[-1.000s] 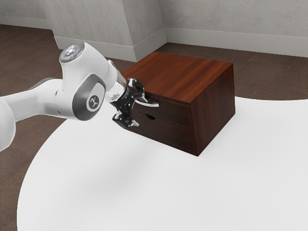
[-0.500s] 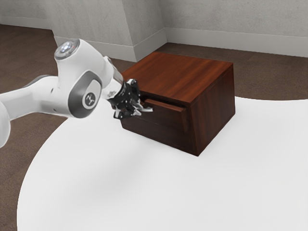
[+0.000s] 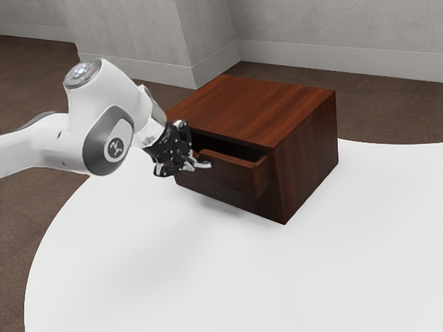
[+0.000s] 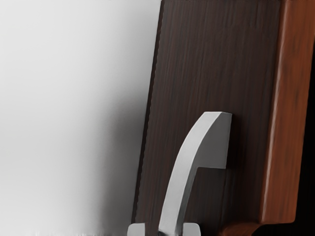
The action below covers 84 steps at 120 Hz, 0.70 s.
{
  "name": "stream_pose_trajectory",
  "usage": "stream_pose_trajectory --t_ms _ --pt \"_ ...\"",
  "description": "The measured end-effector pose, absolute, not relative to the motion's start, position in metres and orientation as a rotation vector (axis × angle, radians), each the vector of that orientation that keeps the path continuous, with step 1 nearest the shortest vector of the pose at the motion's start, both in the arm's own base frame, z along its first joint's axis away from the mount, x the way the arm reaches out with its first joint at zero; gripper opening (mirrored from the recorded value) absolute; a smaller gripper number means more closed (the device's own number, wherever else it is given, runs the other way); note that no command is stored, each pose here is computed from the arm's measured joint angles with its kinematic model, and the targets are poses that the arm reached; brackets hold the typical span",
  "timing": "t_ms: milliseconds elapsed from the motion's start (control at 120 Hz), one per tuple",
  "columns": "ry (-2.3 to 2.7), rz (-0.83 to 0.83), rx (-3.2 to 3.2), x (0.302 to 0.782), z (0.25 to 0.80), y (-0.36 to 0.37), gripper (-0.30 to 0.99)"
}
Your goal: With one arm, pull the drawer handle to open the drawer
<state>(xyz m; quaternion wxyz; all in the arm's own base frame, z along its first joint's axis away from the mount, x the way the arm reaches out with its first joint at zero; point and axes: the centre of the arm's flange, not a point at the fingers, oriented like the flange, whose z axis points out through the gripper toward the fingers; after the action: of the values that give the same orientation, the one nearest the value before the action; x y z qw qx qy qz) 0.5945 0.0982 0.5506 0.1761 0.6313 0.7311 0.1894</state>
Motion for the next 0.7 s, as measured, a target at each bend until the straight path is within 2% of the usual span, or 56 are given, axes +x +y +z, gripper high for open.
stream_pose_trajectory --t_ms 700 --pt "2.060 0.560 1.772 0.523 0.551 0.090 -0.09"
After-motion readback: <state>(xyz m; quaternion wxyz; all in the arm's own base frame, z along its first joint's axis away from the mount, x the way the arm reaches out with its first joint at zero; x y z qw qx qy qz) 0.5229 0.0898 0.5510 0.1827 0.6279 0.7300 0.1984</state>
